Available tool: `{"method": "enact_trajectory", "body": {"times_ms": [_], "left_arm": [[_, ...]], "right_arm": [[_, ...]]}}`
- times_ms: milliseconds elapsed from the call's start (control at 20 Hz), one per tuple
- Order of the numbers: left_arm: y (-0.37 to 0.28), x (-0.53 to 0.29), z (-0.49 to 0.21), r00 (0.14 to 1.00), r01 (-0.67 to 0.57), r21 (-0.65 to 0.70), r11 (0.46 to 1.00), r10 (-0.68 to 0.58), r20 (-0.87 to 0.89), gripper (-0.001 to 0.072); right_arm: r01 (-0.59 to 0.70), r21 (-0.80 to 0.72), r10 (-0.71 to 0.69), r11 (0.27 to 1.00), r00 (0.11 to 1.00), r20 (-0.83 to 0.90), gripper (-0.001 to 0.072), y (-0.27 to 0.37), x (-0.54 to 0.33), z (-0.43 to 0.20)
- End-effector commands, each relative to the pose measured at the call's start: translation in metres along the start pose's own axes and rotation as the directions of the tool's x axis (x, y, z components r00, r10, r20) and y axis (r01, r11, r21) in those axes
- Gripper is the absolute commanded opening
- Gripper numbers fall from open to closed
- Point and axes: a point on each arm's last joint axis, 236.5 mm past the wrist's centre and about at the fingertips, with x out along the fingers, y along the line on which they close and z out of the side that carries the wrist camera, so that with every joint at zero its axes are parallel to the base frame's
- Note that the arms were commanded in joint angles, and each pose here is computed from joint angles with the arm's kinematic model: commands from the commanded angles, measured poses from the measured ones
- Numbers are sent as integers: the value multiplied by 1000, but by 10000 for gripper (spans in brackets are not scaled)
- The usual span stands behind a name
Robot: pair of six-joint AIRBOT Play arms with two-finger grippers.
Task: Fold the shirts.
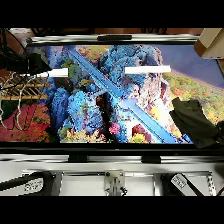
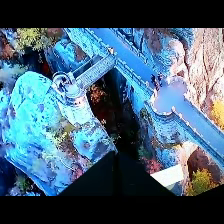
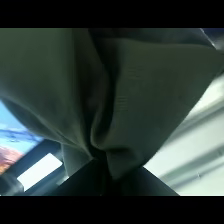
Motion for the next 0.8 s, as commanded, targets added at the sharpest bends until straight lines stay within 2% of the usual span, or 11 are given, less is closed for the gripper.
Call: {"method": "enact_trajectory", "body": {"times_ms": [0,100,150,200,250,400,500,550,650,700,750], "left_arm": [[0,0,0,1000,0,1,1000,0,1,33],[0,0,0,1000,0,1,1000,0,1,33],[0,0,0,1000,0,1,1000,0,1,33],[0,0,0,1000,0,1,1000,0,0,33],[0,0,0,1000,0,1,1000,0,1,33],[1,2,-1,1000,0,7,1000,0,-5,32],[8,9,-4,999,-33,37,999,34,-24,31],[18,15,-7,995,-82,59,995,84,-46,31],[47,32,-20,957,-251,144,957,268,-109,30],[62,37,-26,917,-350,184,919,376,-136,30],[75,40,-32,864,-439,229,868,478,-155,30]], "right_arm": [[38,162,-21,986,994,-106,60,-37,36,-69],[52,199,-27,978,992,-126,62,-44,49,-91],[80,203,-55,976,990,-127,154,-49,53,-97],[100,196,-77,976,989,-124,446,-53,53,-98],[114,189,-93,975,989,-116,555,-57,50,-96],[129,196,-134,972,991,13,555,-65,7,-58],[133,161,-170,978,954,247,552,-59,-56,-1],[113,100,-144,989,900,411,550,-37,-97,35],[77,-103,16,992,725,688,542,47,-179,91],[76,-221,123,972,638,760,542,100,-211,100],[80,-317,208,945,601,772,541,149,-222,99]]}}
